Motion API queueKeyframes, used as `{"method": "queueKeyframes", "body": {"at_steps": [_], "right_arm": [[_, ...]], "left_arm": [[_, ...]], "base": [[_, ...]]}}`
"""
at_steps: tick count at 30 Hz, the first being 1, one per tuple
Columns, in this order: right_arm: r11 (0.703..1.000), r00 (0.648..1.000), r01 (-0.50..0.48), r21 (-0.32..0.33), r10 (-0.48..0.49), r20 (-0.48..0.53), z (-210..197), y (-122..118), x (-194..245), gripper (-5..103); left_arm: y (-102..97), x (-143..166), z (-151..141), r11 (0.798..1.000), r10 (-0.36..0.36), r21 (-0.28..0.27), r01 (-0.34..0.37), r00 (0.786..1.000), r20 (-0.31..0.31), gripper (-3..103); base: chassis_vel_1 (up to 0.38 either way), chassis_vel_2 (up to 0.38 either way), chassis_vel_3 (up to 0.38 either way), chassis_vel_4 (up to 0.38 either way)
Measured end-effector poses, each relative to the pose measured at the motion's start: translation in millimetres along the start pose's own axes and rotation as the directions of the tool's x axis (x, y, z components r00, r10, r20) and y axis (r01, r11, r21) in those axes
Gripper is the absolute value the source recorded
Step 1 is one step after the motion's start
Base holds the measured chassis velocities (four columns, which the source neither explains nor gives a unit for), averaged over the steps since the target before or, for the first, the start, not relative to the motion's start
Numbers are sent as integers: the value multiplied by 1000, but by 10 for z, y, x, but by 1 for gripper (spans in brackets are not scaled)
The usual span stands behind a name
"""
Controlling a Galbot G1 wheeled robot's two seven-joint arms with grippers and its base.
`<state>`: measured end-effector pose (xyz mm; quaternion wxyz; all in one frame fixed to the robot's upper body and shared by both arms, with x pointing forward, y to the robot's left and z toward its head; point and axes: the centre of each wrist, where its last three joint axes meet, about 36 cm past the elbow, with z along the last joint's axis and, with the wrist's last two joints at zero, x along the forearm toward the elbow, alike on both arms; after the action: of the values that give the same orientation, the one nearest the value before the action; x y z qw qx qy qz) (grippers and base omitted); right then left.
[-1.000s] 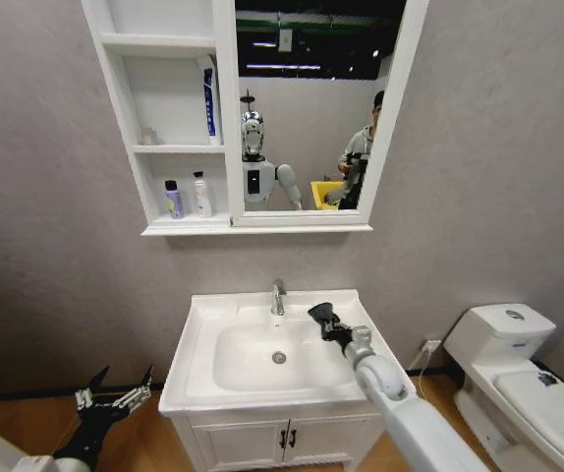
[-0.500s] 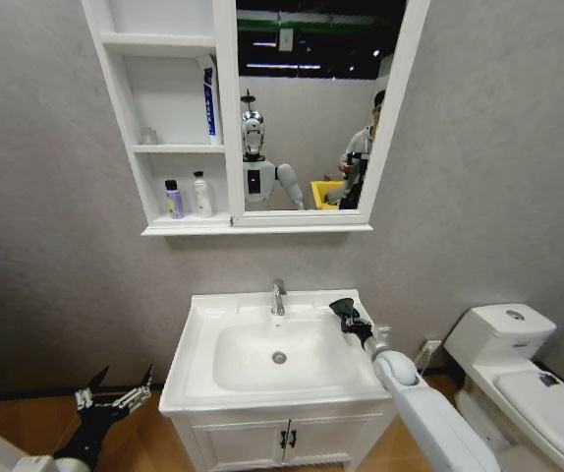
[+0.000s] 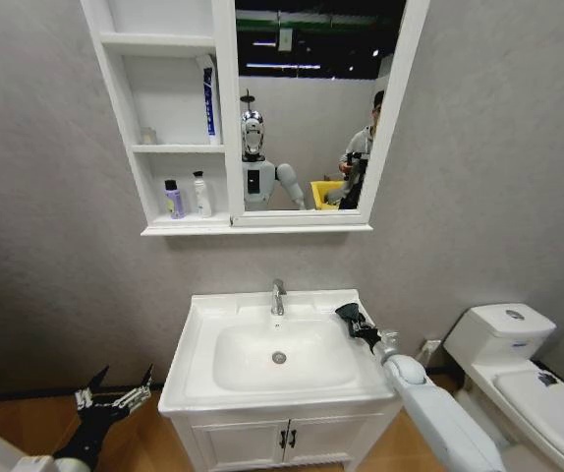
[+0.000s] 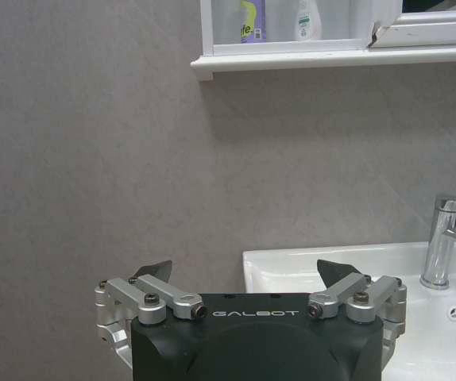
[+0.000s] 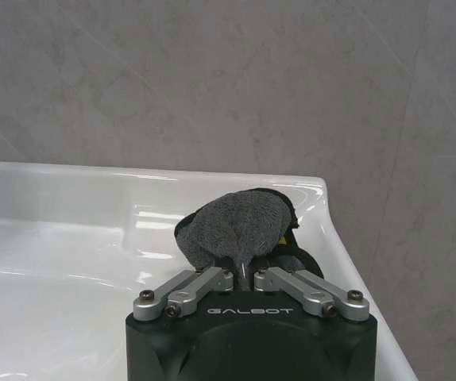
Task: Move facial cleanser and shampoo from washbasin to cabinet, then wipe washbasin with towel.
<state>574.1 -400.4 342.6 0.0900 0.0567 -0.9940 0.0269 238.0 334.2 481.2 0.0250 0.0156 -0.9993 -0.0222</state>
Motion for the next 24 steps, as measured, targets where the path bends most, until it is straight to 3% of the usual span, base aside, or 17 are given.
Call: {"method": "queueKeyframes", "body": {"at_steps": [13, 24], "right_arm": [[999, 997, 32, -26, -30, 67, 149, 96, -225, 5], [999, 996, 29, -39, -25, 86, 191, 169, -242, 48]], "left_arm": [[0, 0, 0, 1000, 0, 0, 0, 1000, 0, 100], [0, 0, 0, 1000, 0, 0, 0, 1000, 0, 100]], "base": [[0, 0, 0, 0], [0, 0, 0, 0]]}}
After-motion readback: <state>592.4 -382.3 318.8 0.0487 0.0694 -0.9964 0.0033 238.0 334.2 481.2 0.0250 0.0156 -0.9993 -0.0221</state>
